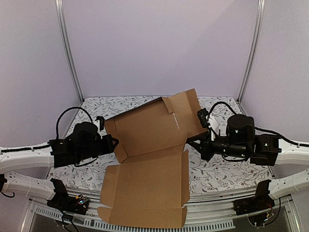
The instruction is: Fold the paper box
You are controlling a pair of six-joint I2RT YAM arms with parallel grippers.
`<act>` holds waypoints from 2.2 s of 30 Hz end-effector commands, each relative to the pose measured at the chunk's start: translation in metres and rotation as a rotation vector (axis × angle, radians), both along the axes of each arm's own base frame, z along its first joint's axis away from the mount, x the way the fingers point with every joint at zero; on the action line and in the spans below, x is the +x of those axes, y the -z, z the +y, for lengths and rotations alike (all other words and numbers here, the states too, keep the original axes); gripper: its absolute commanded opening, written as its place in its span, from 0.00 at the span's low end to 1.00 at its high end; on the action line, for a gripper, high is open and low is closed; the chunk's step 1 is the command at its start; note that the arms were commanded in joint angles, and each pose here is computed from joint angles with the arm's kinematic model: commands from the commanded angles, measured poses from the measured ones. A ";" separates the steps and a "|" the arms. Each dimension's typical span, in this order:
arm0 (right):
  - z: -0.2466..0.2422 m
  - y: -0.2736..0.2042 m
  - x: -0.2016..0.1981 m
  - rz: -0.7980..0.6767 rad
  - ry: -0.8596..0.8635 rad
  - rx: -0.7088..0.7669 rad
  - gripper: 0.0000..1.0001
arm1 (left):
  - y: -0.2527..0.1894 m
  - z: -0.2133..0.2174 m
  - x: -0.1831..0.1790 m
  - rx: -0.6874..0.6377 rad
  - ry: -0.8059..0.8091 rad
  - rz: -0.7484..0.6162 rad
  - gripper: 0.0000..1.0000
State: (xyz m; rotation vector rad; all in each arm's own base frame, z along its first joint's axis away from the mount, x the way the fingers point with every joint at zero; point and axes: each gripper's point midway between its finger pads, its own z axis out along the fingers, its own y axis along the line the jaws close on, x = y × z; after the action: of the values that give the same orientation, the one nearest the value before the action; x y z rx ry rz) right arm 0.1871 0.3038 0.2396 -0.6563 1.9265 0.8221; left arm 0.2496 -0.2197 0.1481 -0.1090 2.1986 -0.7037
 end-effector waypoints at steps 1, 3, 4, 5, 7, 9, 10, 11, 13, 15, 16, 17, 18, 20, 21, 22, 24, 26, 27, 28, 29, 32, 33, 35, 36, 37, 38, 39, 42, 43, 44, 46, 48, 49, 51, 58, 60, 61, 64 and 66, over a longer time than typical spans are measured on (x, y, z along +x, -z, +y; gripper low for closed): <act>0.024 -0.019 0.000 0.004 -0.039 0.079 0.00 | -0.011 -0.005 0.001 -0.047 0.019 -0.034 0.00; 0.031 -0.019 0.000 0.006 -0.047 0.079 0.00 | -0.012 -0.005 0.001 -0.045 0.026 -0.039 0.00; 0.035 -0.014 0.000 0.013 -0.051 0.066 0.00 | -0.012 -0.005 0.001 -0.045 0.029 -0.040 0.00; 0.040 -0.014 0.001 0.011 -0.055 0.069 0.00 | -0.012 -0.005 0.000 -0.043 0.030 -0.042 0.00; 0.047 -0.013 0.002 0.007 -0.062 0.062 0.00 | -0.013 -0.006 -0.001 -0.045 0.041 -0.049 0.00; 0.052 -0.008 0.003 0.009 -0.073 0.043 0.00 | -0.013 -0.006 -0.003 -0.044 0.056 -0.051 0.00; 0.054 -0.003 0.004 0.014 -0.076 0.030 0.00 | -0.021 -0.009 -0.001 -0.069 0.064 -0.078 0.00; 0.055 0.001 0.004 0.016 -0.081 0.020 0.00 | -0.024 -0.010 -0.002 -0.078 0.072 -0.091 0.00; 0.058 0.008 0.002 0.024 -0.098 -0.003 0.00 | -0.029 -0.011 -0.003 -0.093 0.085 -0.111 0.00; 0.059 0.019 -0.001 0.041 -0.118 -0.045 0.00 | -0.036 -0.012 -0.005 -0.106 0.099 -0.133 0.00; 0.058 0.024 -0.002 0.043 -0.127 -0.067 0.00 | -0.040 -0.012 -0.006 -0.115 0.105 -0.147 0.00; 0.058 0.030 -0.003 0.050 -0.132 -0.086 0.00 | -0.043 -0.012 -0.007 -0.124 0.113 -0.159 0.00; 0.056 0.034 -0.004 0.054 -0.135 -0.102 0.00 | -0.047 -0.012 -0.007 -0.129 0.120 -0.175 0.00; 0.052 0.044 -0.006 0.062 -0.140 -0.136 0.00 | -0.054 -0.012 -0.009 -0.140 0.131 -0.201 0.00; 0.052 0.048 -0.011 0.075 -0.164 -0.145 0.00 | -0.057 -0.011 -0.010 -0.146 0.135 -0.214 0.00; 0.050 0.051 -0.013 0.082 -0.172 -0.157 0.00 | -0.060 -0.009 -0.010 -0.151 0.132 -0.225 0.00; 0.045 0.055 -0.015 0.087 -0.172 -0.175 0.00 | -0.065 -0.006 -0.011 -0.157 0.127 -0.246 0.00; 0.041 0.053 -0.016 0.084 -0.164 -0.176 0.00 | -0.067 -0.003 -0.011 -0.151 0.117 -0.255 0.00; 0.040 0.050 -0.016 0.081 -0.163 -0.173 0.00 | -0.067 -0.001 -0.011 -0.147 0.111 -0.258 0.00; 0.038 0.043 -0.017 0.072 -0.163 -0.161 0.00 | -0.067 0.000 -0.010 -0.140 0.107 -0.259 0.00; 0.036 0.037 -0.018 0.065 -0.164 -0.154 0.00 | -0.066 0.002 -0.010 -0.131 0.100 -0.260 0.00; 0.027 0.016 -0.015 0.018 -0.132 -0.133 0.00 | -0.064 0.005 -0.008 -0.110 0.085 -0.261 0.00; 0.026 0.009 -0.016 0.005 -0.134 -0.122 0.00 | -0.063 0.006 -0.007 -0.105 0.081 -0.263 0.00; 0.022 -0.004 -0.020 -0.014 -0.145 -0.099 0.00 | -0.061 0.009 -0.006 -0.096 0.068 -0.268 0.00; 0.021 -0.009 -0.023 -0.021 -0.152 -0.089 0.00 | -0.059 0.011 -0.006 -0.088 0.057 -0.268 0.00; 0.020 -0.012 -0.025 -0.023 -0.161 -0.083 0.00 | -0.056 0.014 -0.004 -0.078 0.042 -0.266 0.00; 0.018 -0.017 -0.028 -0.028 -0.169 -0.071 0.00 | -0.055 0.017 -0.003 -0.070 0.027 -0.265 0.00; 0.017 -0.020 -0.030 -0.030 -0.172 -0.065 0.02 | -0.053 0.020 -0.002 -0.057 0.011 -0.261 0.00; 0.013 -0.027 -0.039 -0.011 -0.201 -0.037 0.12 | -0.052 0.029 0.001 -0.036 -0.040 -0.258 0.00; 0.012 -0.029 -0.041 0.003 -0.201 -0.026 0.16 | -0.052 0.032 0.002 -0.030 -0.058 -0.258 0.00; 0.011 -0.030 -0.044 0.013 -0.206 -0.017 0.20 | -0.052 0.035 0.003 -0.027 -0.074 -0.260 0.00; 0.010 -0.034 -0.049 0.036 -0.215 0.011 0.29 | -0.053 0.041 0.005 -0.021 -0.103 -0.265 0.00; 0.011 -0.036 -0.054 0.061 -0.215 0.033 0.40 | -0.054 0.045 0.006 -0.012 -0.129 -0.271 0.00; 0.012 -0.038 -0.056 0.070 -0.212 0.044 0.44 | -0.054 0.047 0.007 -0.008 -0.138 -0.275 0.00; 0.017 -0.040 -0.061 0.088 -0.221 0.071 0.50 | -0.052 0.051 0.008 0.013 -0.161 -0.270 0.00; 0.035 -0.024 -0.057 0.152 -0.133 0.078 0.68 | -0.042 0.071 0.010 0.063 -0.262 -0.242 0.00; 0.040 -0.019 -0.051 0.177 -0.094 0.077 0.69 | -0.042 0.075 0.011 0.076 -0.283 -0.240 0.00; 0.041 -0.016 -0.048 0.186 -0.071 0.067 0.69 | -0.043 0.077 0.012 0.082 -0.294 -0.241 0.00; 0.045 -0.002 -0.037 0.210 -0.004 0.039 0.69 | -0.045 0.080 0.012 0.094 -0.309 -0.245 0.00; 0.051 0.002 -0.034 0.224 0.009 0.031 0.69 | -0.047 0.082 0.012 0.095 -0.316 -0.251 0.00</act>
State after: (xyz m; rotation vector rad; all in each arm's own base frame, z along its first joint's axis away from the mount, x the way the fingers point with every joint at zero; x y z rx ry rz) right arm 0.1393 0.3479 0.2306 -0.6792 2.0943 0.9695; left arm 0.2582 -0.1463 0.1795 -0.2337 1.9582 -0.4263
